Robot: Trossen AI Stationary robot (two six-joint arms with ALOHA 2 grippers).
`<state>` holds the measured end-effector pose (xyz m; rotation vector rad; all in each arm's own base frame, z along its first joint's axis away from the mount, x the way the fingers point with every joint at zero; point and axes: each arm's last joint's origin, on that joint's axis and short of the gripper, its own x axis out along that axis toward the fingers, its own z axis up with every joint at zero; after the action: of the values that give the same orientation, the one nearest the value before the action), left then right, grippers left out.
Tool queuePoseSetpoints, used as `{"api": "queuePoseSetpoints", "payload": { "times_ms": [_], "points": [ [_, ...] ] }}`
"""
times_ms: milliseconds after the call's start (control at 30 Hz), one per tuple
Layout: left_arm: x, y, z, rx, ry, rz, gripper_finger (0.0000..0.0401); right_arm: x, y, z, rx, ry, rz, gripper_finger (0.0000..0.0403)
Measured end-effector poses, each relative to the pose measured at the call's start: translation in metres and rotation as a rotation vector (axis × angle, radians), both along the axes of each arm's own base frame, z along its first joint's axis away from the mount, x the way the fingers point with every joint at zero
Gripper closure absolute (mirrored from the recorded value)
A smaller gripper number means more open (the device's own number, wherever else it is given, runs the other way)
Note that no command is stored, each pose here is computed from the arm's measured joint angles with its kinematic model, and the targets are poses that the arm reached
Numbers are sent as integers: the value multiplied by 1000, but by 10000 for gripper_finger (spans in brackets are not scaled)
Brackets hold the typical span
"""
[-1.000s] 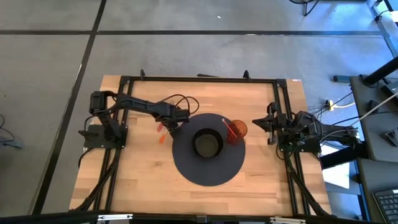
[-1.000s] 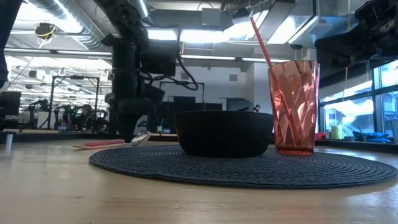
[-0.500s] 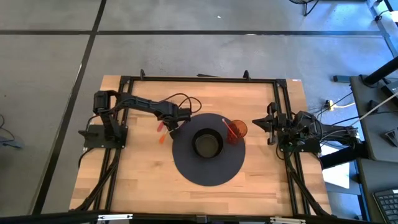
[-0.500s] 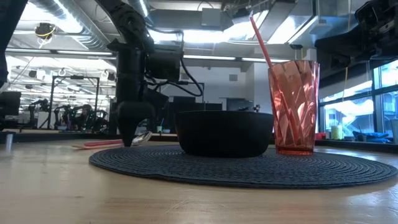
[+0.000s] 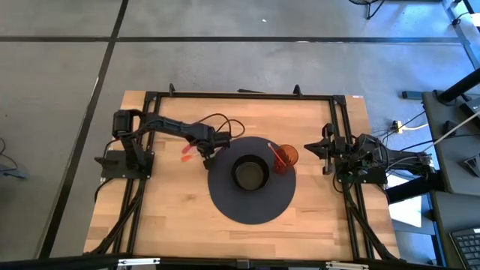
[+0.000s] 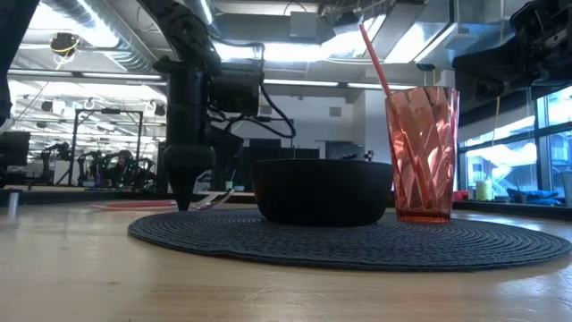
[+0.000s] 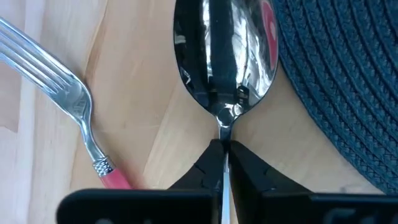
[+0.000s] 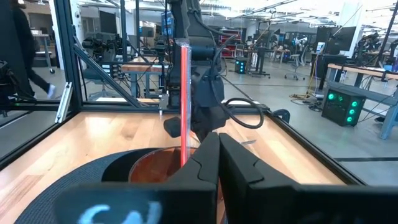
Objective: Pick & Place Utensil
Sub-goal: Put the orange spoon on the black bowl
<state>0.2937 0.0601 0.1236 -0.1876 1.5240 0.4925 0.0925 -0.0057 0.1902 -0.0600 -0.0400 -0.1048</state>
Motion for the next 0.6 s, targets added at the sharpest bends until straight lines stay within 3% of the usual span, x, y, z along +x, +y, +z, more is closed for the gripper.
{"api": "queuePoseSetpoints", "payload": {
  "times_ms": [267,600],
  "points": [
    [-2,-14,12,86,-22,-37,397,0,0,0,0,0,0,398],
    [-4,-25,25,97,-49,-66,398,0,0,0,-5,1,0,398]
  ]
}}
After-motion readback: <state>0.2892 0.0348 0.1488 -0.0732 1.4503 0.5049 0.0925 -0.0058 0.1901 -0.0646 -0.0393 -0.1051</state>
